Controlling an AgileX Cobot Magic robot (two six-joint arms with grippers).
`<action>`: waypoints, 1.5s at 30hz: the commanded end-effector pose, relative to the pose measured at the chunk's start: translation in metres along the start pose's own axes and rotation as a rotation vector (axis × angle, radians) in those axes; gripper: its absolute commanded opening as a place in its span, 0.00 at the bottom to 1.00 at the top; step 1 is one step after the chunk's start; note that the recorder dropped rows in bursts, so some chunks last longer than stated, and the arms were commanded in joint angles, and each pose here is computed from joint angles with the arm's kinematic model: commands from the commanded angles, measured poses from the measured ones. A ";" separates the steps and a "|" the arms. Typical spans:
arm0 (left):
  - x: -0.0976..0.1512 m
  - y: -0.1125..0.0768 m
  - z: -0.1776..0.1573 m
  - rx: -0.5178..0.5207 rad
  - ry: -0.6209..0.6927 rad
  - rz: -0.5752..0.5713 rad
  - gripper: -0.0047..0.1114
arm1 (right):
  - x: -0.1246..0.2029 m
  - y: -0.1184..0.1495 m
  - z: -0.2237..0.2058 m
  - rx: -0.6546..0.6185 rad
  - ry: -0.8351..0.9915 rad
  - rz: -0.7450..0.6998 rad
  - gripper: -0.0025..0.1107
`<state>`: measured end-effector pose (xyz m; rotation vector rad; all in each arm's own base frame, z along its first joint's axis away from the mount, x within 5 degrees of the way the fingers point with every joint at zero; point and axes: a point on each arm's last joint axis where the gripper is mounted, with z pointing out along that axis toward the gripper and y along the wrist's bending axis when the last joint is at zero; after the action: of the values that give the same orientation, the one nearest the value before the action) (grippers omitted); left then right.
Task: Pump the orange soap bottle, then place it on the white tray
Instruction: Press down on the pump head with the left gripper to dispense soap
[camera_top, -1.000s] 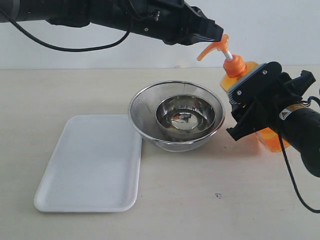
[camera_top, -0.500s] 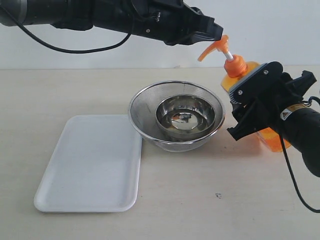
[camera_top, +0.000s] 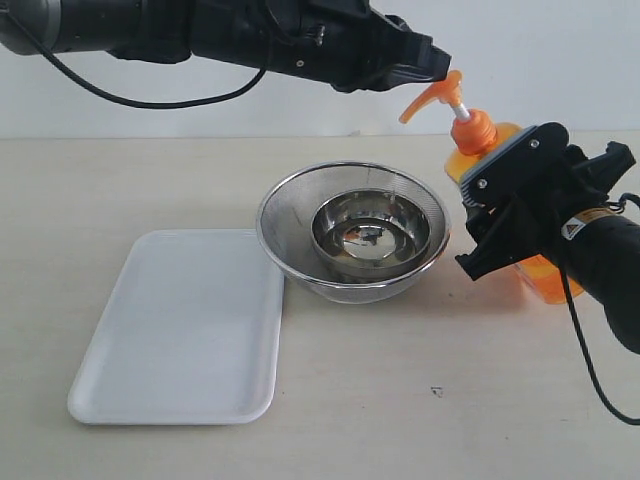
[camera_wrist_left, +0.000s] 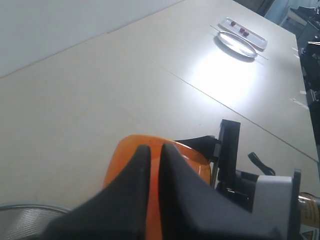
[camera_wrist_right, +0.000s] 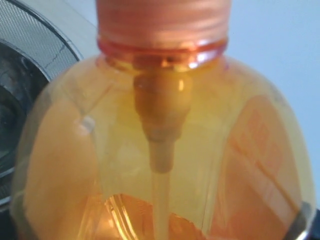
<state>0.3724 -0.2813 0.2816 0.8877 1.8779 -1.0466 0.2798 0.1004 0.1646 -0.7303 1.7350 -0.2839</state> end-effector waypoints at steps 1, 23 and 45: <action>0.026 -0.005 0.017 0.049 0.133 0.072 0.08 | -0.006 0.001 0.000 -0.013 -0.047 -0.008 0.02; 0.034 -0.005 0.022 0.066 0.172 0.096 0.08 | -0.006 0.001 0.000 -0.017 -0.050 0.001 0.02; 0.066 -0.004 0.050 0.094 0.246 0.088 0.08 | -0.008 0.003 0.000 -0.032 -0.063 0.010 0.02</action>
<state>0.3746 -0.2966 0.2556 0.9525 1.9082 -1.0004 0.2798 0.0944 0.1619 -0.7094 1.7608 -0.2913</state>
